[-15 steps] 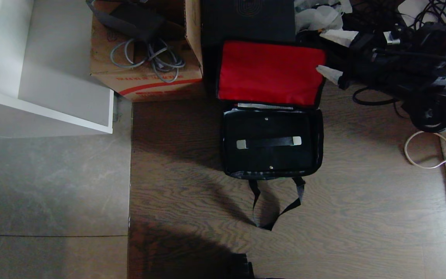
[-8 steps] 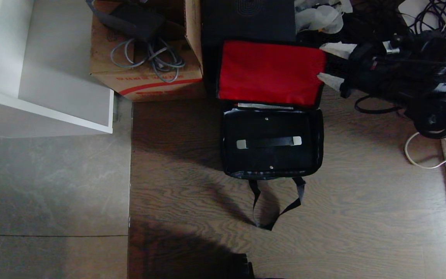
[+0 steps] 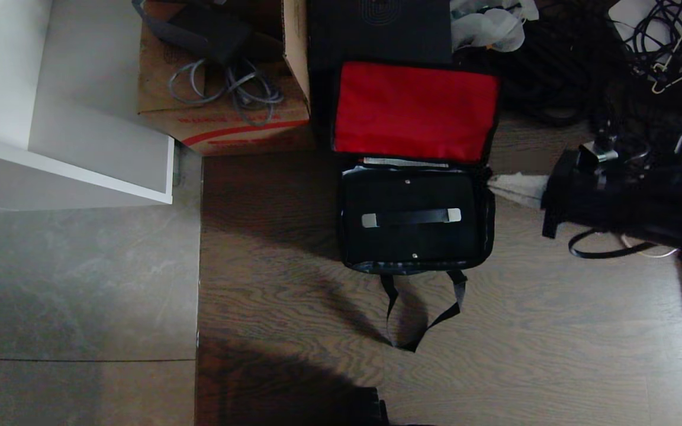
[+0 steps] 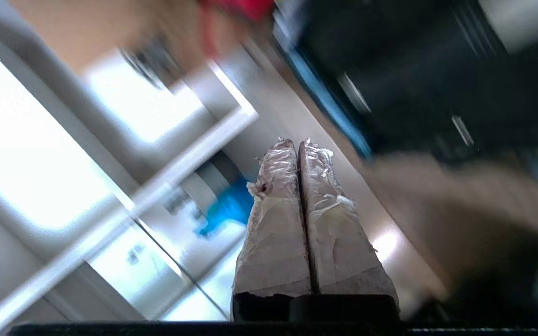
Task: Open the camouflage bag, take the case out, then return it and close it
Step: Grip the handle
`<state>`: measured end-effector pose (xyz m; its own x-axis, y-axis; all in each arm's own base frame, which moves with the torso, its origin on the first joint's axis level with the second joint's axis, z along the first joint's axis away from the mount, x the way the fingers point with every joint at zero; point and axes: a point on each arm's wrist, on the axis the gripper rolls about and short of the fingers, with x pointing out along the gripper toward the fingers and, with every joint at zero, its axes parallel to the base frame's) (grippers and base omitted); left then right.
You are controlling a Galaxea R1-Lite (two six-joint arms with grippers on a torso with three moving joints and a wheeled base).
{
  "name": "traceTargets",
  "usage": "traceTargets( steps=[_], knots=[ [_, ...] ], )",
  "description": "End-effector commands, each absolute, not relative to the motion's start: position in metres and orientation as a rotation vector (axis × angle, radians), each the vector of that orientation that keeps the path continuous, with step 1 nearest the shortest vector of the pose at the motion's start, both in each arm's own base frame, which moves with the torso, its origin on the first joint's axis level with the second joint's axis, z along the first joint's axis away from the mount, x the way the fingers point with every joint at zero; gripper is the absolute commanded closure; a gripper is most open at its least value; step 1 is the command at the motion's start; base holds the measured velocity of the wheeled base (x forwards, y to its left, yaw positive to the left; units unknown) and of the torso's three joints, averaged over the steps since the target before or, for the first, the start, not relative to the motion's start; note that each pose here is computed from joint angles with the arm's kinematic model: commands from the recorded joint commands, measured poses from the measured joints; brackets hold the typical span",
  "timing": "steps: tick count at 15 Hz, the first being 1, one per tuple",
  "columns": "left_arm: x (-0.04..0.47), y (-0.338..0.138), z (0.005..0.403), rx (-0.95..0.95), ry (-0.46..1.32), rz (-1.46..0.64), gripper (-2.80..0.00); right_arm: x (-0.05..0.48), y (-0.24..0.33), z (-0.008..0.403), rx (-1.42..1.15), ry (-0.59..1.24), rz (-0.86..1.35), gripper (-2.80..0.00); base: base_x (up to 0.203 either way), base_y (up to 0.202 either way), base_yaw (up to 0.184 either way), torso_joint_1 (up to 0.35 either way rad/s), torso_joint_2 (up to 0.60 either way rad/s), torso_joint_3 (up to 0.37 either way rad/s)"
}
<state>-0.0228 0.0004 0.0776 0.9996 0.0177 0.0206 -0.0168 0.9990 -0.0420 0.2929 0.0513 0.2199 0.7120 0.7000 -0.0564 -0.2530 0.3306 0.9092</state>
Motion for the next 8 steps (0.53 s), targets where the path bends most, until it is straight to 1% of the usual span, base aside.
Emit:
traceTargets(
  steps=[1,4,6,8],
  knots=[
    [-0.022,0.0,0.075,-0.042,-0.013,0.018,0.0,0.247,0.049,0.216,0.979,0.491,0.685,0.0,0.0,0.0,0.0,0.0,0.0,0.0],
    [-0.022,0.0,0.075,-0.042,-0.012,0.018,0.0,0.178,0.039,0.203,0.651,0.428,0.7,0.0,0.0,0.0,0.0,0.0,0.0,0.0],
    [-0.022,0.0,0.075,-0.043,-0.013,0.018,0.0,0.13,0.03,0.195,0.442,0.385,0.639,0.0,0.0,0.0,0.0,0.0,0.0,0.0],
    [-0.022,0.0,0.075,-0.042,-0.013,0.018,0.0,0.079,0.021,0.187,0.297,0.361,0.583,0.0,0.0,0.0,0.0,0.0,0.0,0.0]
  ],
)
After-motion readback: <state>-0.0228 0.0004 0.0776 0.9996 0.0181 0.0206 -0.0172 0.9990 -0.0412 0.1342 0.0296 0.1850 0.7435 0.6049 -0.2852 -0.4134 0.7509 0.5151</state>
